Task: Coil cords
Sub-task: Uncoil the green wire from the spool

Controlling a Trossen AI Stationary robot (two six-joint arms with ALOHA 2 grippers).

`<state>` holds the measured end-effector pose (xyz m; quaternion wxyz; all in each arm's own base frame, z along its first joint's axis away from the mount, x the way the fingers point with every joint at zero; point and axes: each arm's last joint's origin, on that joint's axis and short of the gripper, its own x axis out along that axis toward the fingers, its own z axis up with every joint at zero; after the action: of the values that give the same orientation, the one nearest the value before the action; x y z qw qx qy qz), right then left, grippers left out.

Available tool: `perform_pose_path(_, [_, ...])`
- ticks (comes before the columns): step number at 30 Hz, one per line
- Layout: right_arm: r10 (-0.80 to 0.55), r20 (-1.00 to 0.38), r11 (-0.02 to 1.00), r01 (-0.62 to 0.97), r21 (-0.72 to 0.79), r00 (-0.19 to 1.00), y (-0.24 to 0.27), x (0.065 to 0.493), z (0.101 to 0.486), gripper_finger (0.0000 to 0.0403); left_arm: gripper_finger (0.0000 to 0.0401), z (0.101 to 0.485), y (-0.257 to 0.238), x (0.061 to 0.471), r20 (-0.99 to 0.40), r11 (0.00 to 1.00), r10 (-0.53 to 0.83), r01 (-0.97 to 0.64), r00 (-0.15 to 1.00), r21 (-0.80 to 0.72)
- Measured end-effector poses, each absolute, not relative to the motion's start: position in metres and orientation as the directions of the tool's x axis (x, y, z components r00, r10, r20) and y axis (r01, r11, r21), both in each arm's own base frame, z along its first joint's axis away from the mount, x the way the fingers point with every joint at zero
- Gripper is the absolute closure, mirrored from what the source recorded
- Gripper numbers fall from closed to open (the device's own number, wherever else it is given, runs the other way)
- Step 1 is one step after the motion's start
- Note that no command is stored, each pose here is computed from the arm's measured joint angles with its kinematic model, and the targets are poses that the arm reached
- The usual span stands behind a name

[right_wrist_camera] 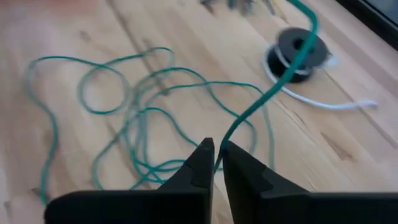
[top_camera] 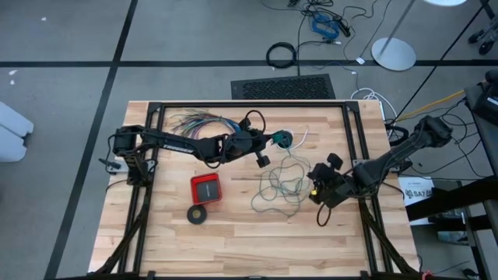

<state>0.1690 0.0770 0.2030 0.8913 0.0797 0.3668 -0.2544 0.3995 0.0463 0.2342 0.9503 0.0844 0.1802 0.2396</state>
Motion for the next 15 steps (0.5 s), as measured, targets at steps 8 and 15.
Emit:
perform_pose_path(8, [-0.444,-0.733,0.861,0.473,-0.188,0.516,0.081,0.174,0.18,0.0362,0.0401,0.234,0.046,0.4,-0.302,0.874,0.48,-0.422,0.824,0.239])
perform_pose_path(15, [-0.468,-0.781,0.818,0.538,-0.205,0.413,0.077,0.165,0.15,0.0351,0.0401,0.234,0.046,0.4,-0.302,0.874,0.48,-0.422,0.824,0.239])
